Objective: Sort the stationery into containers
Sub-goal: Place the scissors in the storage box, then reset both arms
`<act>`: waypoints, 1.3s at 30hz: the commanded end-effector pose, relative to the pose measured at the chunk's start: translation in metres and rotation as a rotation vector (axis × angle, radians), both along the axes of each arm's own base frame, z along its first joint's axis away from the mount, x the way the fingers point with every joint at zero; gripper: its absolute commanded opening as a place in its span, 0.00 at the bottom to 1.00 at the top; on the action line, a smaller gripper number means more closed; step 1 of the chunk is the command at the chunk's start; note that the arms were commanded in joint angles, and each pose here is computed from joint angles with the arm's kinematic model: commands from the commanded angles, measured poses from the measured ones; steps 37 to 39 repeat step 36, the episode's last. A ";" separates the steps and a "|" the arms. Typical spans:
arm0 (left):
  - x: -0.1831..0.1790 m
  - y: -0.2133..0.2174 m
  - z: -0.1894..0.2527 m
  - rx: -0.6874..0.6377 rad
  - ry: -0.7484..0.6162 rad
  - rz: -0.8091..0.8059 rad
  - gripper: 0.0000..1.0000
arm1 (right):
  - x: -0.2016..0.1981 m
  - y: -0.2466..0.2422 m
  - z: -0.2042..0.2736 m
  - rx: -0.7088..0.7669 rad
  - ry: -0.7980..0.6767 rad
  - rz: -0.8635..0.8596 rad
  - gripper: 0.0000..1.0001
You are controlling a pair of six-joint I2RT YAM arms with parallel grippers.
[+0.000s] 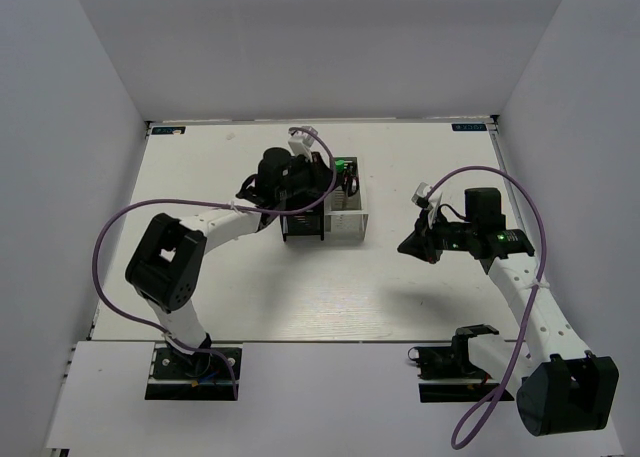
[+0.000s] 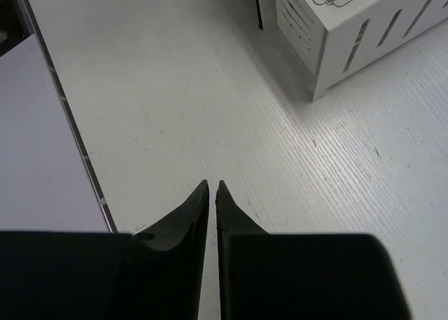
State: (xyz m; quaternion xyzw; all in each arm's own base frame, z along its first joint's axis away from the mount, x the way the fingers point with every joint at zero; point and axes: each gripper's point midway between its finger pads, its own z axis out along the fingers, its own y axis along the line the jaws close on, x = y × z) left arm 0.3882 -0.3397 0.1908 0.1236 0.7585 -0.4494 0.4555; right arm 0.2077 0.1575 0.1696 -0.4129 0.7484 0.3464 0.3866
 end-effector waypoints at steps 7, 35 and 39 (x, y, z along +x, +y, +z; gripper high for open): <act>-0.003 -0.006 0.002 0.093 -0.033 -0.021 0.56 | -0.003 0.000 0.001 0.014 0.004 0.015 0.14; -0.180 0.205 0.006 0.689 0.102 0.305 1.00 | 0.101 -0.106 0.024 -0.135 -0.086 -0.965 0.90; -0.185 0.212 0.012 0.657 0.077 0.319 1.00 | 0.099 -0.101 0.025 -0.113 -0.065 -0.940 0.90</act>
